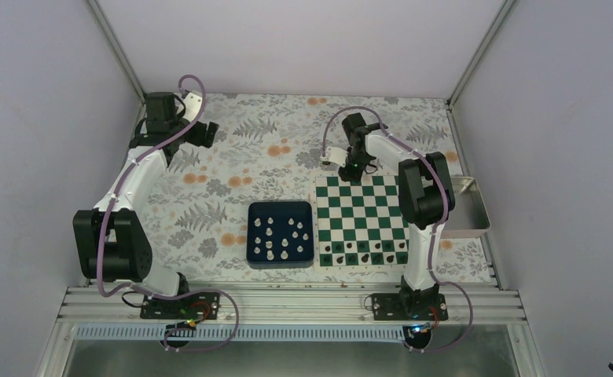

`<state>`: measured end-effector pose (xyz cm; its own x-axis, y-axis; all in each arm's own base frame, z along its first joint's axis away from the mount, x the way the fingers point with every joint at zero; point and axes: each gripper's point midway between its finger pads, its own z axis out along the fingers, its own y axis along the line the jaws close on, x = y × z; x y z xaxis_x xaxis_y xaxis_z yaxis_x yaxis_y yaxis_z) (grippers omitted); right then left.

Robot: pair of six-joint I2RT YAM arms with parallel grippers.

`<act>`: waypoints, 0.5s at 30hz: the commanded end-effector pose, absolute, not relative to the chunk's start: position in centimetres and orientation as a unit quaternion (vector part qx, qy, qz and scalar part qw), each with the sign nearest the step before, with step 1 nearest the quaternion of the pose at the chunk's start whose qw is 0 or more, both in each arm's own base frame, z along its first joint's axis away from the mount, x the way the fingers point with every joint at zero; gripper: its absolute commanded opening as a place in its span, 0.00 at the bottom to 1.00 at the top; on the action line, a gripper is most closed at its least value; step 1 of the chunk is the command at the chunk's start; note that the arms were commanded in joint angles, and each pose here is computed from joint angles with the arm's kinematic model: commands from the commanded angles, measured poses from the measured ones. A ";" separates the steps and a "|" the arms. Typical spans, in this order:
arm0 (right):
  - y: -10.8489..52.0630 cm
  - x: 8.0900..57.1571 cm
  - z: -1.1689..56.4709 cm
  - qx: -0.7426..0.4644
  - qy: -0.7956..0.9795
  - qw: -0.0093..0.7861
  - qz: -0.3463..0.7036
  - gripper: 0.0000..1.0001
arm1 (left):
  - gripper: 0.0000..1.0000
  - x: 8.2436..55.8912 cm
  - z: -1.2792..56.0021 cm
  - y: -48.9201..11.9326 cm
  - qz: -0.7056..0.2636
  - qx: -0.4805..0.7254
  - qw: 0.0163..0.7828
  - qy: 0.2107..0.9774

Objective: Set up the chess pieces on the board
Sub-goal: Place the chess piece on the chessboard.

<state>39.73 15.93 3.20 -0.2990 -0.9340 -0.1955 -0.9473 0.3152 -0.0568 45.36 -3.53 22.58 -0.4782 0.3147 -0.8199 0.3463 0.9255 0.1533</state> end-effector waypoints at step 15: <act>25.8 37.8 16.7 -0.656 0.723 0.214 0.004 0.42 | 1.00 45.4 23.1 -3.6 -0.018 0.199 0.479 0.855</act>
